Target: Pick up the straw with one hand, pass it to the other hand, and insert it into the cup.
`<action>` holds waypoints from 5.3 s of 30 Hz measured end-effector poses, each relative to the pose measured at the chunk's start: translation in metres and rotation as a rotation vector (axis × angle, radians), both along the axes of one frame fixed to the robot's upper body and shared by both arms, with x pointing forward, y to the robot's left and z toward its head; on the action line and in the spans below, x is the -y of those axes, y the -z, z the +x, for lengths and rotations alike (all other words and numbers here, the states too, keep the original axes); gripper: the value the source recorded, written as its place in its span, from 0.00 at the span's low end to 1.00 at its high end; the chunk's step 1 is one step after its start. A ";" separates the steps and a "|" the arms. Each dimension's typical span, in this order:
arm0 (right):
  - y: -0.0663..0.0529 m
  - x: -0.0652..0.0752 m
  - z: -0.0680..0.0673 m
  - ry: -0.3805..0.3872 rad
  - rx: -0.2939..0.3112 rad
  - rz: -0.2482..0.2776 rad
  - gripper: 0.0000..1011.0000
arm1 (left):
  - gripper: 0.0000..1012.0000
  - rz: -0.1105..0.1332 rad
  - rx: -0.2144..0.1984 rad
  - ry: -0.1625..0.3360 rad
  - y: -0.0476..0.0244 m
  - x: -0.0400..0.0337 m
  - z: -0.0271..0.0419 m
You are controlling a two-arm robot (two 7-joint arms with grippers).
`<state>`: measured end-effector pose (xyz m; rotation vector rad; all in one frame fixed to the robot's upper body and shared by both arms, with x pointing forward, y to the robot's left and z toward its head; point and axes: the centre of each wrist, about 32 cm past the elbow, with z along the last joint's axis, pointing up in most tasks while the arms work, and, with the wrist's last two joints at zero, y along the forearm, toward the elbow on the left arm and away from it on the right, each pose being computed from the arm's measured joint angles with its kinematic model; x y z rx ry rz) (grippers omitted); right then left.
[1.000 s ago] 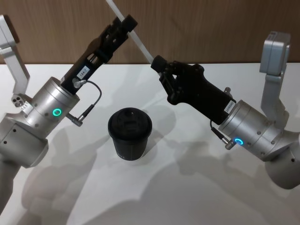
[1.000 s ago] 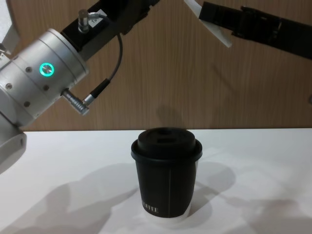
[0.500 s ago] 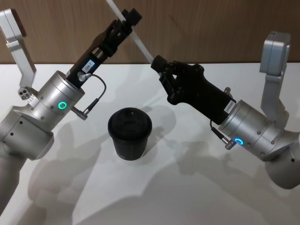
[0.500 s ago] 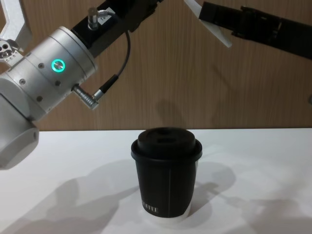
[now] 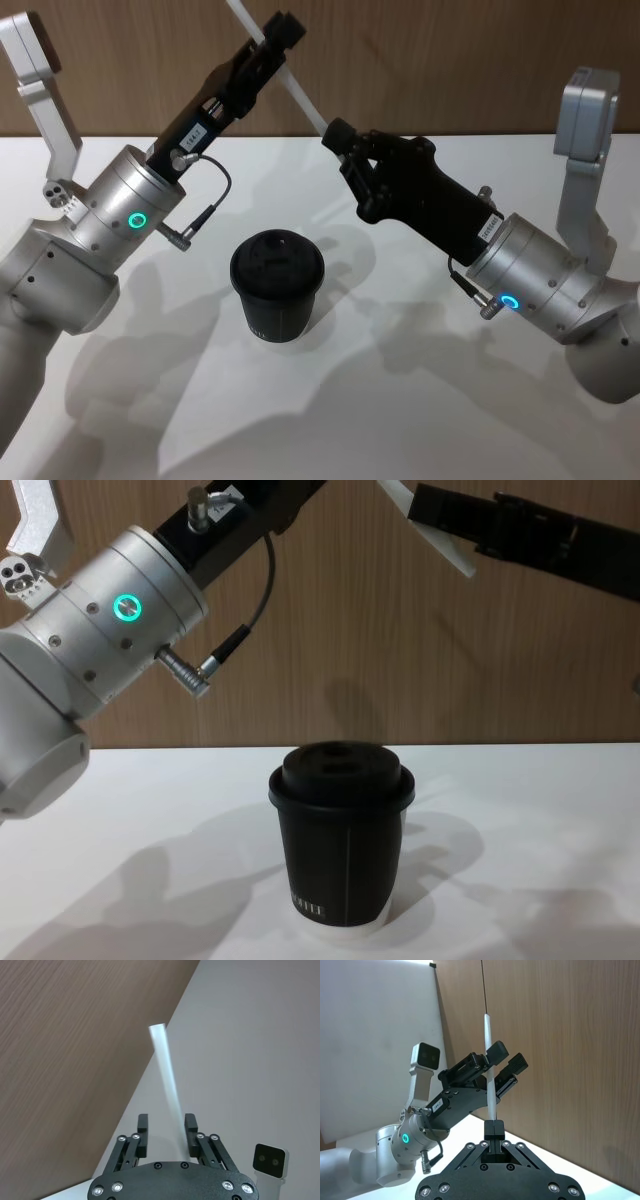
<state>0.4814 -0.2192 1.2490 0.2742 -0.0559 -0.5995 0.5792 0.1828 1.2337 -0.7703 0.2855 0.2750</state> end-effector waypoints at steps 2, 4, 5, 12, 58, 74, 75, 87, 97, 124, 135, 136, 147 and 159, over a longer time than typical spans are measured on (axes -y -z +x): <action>0.000 0.000 0.000 0.000 0.000 0.000 0.00 | 0.42 0.000 0.001 0.001 -0.0001 -0.0001 0.0001; 0.000 0.000 0.000 0.000 0.000 0.000 0.00 | 0.35 0.001 0.003 0.001 -0.0001 -0.0004 0.0001; 0.000 0.000 0.000 0.000 0.000 0.000 0.00 | 0.33 0.001 0.003 0.001 -0.0001 -0.0006 0.0002; 0.000 0.000 0.000 0.000 0.000 0.000 0.00 | 0.13 0.006 0.006 -0.001 -0.0006 -0.0017 0.0000; 0.000 0.000 0.000 0.000 0.000 0.000 0.92 | 0.00 0.187 0.075 -0.164 -0.0194 -0.0317 -0.0119; 0.000 0.000 0.000 0.000 0.000 0.000 0.99 | 0.00 0.369 0.116 -0.236 -0.0317 -0.0467 -0.0205; 0.000 0.000 0.000 0.000 0.000 0.000 0.99 | 0.00 0.378 0.113 -0.238 -0.0315 -0.0473 -0.0210; 0.000 0.000 0.000 0.000 0.000 0.000 0.99 | 0.00 0.409 0.078 -0.232 -0.0244 -0.0509 -0.0231; 0.000 0.000 0.000 0.000 0.000 0.000 0.99 | 0.00 0.428 0.065 -0.229 -0.0194 -0.0535 -0.0253; 0.000 0.000 0.000 0.000 0.000 0.000 0.99 | 0.00 0.458 0.053 -0.223 -0.0132 -0.0551 -0.0247; 0.000 0.000 0.000 0.000 0.000 0.000 0.99 | 0.00 0.451 0.039 -0.216 -0.0086 -0.0530 -0.0189; 0.000 0.000 0.000 0.000 0.000 0.000 0.99 | 0.00 0.451 0.039 -0.216 -0.0086 -0.0530 -0.0189; 0.000 0.000 0.000 0.000 0.000 0.000 0.99 | 0.00 0.448 0.032 -0.204 -0.0058 -0.0503 -0.0134; 0.000 0.000 0.000 0.000 0.000 0.000 0.99 | 0.00 0.466 0.030 -0.179 -0.0062 -0.0475 -0.0108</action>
